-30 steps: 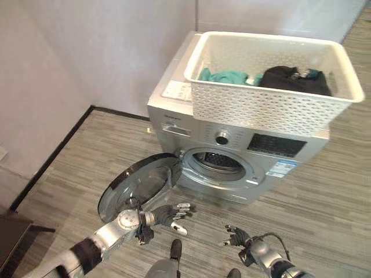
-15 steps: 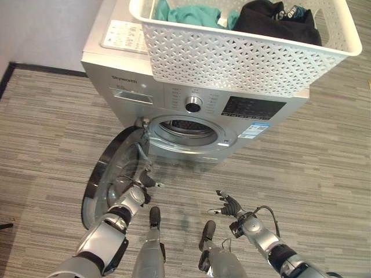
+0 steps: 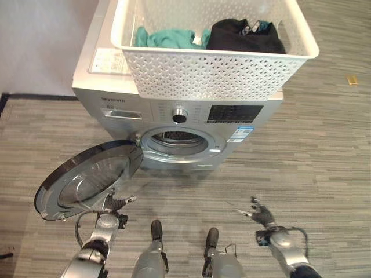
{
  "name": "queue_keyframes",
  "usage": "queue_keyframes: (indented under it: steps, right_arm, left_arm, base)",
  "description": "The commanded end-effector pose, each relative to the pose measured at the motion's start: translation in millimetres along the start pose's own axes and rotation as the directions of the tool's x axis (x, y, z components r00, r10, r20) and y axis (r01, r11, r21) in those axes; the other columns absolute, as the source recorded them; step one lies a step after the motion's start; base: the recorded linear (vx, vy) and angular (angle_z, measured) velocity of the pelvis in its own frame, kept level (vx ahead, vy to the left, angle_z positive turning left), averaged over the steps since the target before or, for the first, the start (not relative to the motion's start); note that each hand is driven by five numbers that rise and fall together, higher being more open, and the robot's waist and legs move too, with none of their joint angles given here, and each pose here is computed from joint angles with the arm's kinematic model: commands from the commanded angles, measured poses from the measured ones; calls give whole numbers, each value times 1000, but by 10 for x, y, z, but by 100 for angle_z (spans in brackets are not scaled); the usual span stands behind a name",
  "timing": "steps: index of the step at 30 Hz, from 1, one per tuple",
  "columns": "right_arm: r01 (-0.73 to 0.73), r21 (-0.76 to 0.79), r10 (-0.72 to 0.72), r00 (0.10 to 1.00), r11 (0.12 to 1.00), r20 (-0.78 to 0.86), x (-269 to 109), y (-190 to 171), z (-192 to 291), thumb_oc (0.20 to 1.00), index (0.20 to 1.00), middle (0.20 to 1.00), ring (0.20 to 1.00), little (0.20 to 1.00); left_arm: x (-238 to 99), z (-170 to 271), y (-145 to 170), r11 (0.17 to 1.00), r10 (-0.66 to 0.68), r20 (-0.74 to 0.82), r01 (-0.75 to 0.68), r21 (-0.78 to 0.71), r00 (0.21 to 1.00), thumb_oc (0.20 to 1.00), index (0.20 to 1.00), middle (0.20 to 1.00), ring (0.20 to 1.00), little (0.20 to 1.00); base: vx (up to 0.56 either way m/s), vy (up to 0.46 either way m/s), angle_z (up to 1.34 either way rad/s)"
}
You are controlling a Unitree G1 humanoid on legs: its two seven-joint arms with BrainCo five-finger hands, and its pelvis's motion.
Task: Grab the laundry basket,head to the washer,open it,put in the laundry and shut it.
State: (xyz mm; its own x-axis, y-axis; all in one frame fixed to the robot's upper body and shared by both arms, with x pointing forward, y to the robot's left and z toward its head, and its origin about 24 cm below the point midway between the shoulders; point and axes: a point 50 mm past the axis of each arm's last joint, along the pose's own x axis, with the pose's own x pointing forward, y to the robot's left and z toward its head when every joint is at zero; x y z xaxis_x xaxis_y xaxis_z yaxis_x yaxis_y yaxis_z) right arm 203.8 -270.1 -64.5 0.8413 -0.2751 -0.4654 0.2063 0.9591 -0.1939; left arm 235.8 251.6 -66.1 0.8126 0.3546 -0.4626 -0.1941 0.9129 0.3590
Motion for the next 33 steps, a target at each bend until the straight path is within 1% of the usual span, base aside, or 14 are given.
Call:
queue_keyframes:
  steps: [1,5,7,10,11,12,13,17,18,21,23,26,29,33]
  right_arm:
    - [158,38,-161,983,987,90,-5,-440,230,1000,1000,1000,1000,1000]
    - [358,113,-376,886,927,273,-121,-903,703,1000,1000,1000,1000,1000]
    - [377,114,-393,860,919,327,-121,-944,863,1000,1000,1000,1000,1000]
    - [416,161,-439,757,895,485,-160,-1069,1376,1000,1000,1000,1000,1000]
    - [405,204,-448,717,891,534,-175,-1086,1565,1000,1000,1000,1000,1000]
    - [365,295,-467,621,883,630,-270,-1126,1928,1000,1000,1000,1000,1000]
    - [365,295,-467,621,883,630,-270,-1127,1930,1000,1000,1000,1000,1000]
    - [226,404,-462,394,887,795,-625,-1222,2629,1000,1000,1000,1000,1000]
    - [224,404,-461,393,887,795,-624,-1225,2635,1000,1000,1000,1000,1000]
    - [122,323,-345,298,938,890,-841,-1129,3069,1000,1000,1000,1000,1000]
    - [126,276,-301,288,953,909,-880,-1109,3166,1000,1000,1000,1000,1000]
    - [123,113,-142,260,986,955,-1010,-996,3454,1000,1000,1000,1000,1000]
    - [51,-82,63,306,995,950,-950,-692,3675,1000,1000,1000,1000,1000]
    - [27,-379,340,387,925,857,-919,-366,3745,1000,1000,1000,1000,1000]
  left_arm:
    - [20,236,-119,995,-71,123,79,-65,990,1000,1000,1000,1000,1000]
    - [-82,252,-306,978,-177,148,191,-87,973,1000,1000,1000,1000,1000]
    - [-72,279,-328,978,-186,154,197,-63,971,1000,1000,1000,1000,1000]
    - [-52,276,-362,979,-197,140,202,-24,970,1000,1000,1000,1000,1000]
    - [-40,293,-383,978,-204,140,208,-15,969,1000,1000,1000,1000,1000]
    - [-22,334,-416,976,-219,144,219,11,965,1000,1000,1000,1000,1000]
    - [-21,336,-417,976,-219,144,219,11,965,1000,1000,1000,1000,1000]
    - [-14,351,-431,970,-244,142,239,52,959,1000,1000,1000,1000,1000]
    - [-14,354,-432,970,-244,143,239,51,959,1000,1000,1000,1000,1000]
    - [-51,217,-440,958,-282,94,275,82,955,1000,1000,1000,1000,1000]
    - [-79,159,-468,951,-303,76,295,92,950,1000,1000,1000,1000,1000]
    - [-144,-47,-473,937,-330,5,327,120,944,1000,1000,1000,1000,1000]
    - [-226,-299,-453,930,-342,-82,349,113,936,1000,1000,1000,1000,1000]
    - [-336,-522,-431,923,-365,-153,378,70,919,1000,1000,1000,1000,1000]
  base:
    - [139,187,-14]
    - [114,187,-8]
    - [36,105,37]
    - [64,19,23]
    - [140,-83,17]
    - [113,-70,11]
    - [142,-83,14]
    - [156,-92,51]
    - [151,-118,69]
    - [178,-138,97]
    - [159,-131,78]
    - [131,-178,59]
    - [146,-176,12]
    - [120,-126,-1]
